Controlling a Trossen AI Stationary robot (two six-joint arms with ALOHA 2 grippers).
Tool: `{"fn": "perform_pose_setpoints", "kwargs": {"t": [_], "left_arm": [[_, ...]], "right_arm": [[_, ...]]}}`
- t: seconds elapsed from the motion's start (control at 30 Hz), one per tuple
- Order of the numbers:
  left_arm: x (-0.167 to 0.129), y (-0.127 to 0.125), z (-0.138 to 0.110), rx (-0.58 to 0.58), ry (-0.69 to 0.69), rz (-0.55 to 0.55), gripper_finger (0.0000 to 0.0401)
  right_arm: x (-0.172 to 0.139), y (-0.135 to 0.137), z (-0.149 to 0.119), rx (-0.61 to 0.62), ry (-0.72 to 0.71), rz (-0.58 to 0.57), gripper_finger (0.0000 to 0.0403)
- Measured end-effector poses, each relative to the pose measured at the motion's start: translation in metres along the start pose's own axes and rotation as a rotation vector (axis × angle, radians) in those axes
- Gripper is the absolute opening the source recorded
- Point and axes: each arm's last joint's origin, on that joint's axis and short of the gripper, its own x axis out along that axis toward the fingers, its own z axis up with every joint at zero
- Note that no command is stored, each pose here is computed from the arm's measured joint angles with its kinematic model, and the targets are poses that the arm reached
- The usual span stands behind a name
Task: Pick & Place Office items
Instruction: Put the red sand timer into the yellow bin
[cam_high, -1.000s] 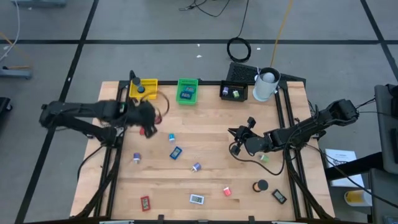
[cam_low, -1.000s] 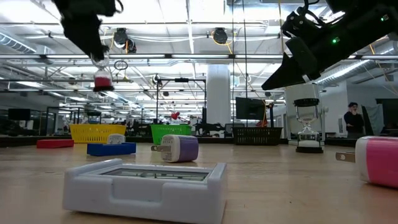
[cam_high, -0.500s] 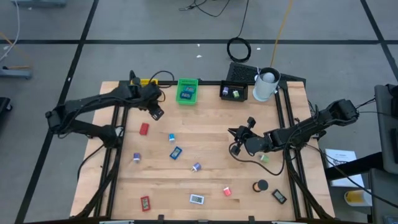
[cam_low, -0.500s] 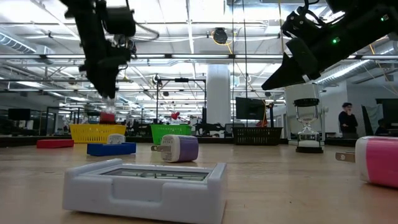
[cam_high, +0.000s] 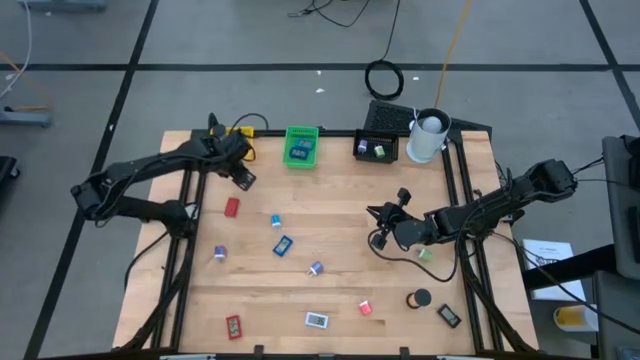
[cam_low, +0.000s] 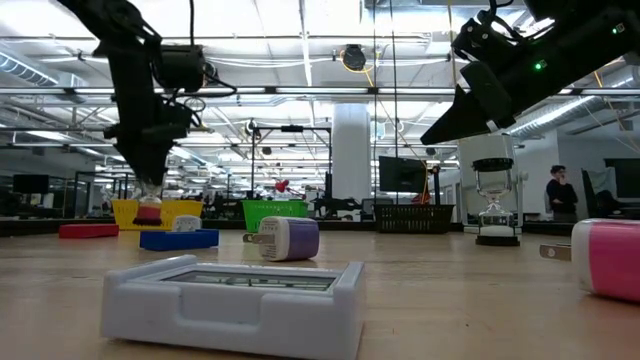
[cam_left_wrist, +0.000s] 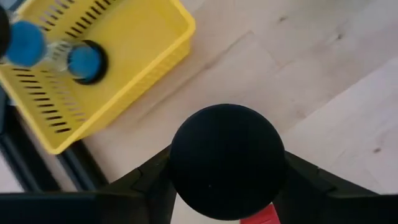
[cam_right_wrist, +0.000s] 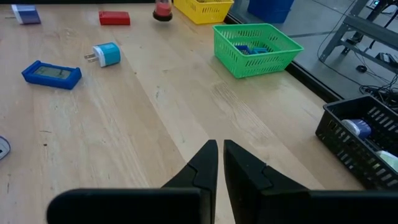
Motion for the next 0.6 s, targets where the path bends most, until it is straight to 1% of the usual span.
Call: {"fn": "perform_pose_setpoints", "kwargs": {"t": [0.23, 0.3, 0.6], "left_arm": [[0.0038, 0.0014, -0.0027, 0.002, 0.01, -0.001, 0.0215], [0.0037, 0.0013, -0.003, 0.007, 0.013, -0.002, 0.0222], [0.0037, 0.0018, -0.0035, 0.048, 0.017, 0.009, 0.0306]], "right_arm": [[0.0, 0.0, 0.0, -0.001, 0.0, 0.0, 0.0022], [0.0, 0.0, 0.0, -0.001, 0.0, 0.0, 0.0022], [0.0, 0.0, 0.0, 0.0, 0.0, 0.0, 0.0022]]}}
